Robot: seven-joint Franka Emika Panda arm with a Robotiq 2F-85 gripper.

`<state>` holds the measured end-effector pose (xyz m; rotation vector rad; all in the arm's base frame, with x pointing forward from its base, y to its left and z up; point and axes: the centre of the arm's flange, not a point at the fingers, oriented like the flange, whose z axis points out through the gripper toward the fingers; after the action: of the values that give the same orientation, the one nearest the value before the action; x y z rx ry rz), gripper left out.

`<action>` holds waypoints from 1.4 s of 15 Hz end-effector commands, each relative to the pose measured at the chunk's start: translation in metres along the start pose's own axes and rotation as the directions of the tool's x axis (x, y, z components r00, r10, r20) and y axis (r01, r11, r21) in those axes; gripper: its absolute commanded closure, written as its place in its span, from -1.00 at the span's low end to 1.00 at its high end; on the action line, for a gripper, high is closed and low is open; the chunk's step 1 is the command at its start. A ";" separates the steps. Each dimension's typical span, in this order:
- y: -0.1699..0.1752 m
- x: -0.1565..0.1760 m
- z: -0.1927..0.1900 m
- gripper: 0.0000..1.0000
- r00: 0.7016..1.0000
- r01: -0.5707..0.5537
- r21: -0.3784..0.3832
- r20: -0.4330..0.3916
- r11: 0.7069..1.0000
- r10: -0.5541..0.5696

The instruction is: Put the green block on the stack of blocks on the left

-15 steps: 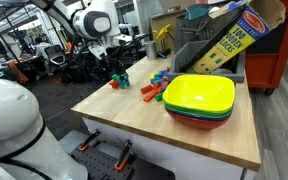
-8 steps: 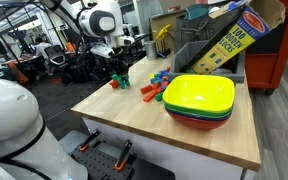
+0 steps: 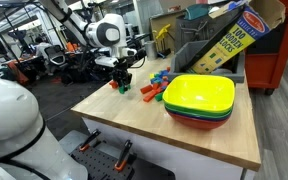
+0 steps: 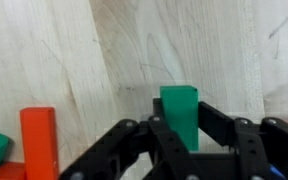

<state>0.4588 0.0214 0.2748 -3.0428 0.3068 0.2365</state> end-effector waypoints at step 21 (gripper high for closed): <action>0.007 0.002 -0.013 -1.00 0.993 0.120 0.071 0.004 0.990 -0.121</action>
<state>0.4662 0.0142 0.2783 -2.9900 0.2187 0.2165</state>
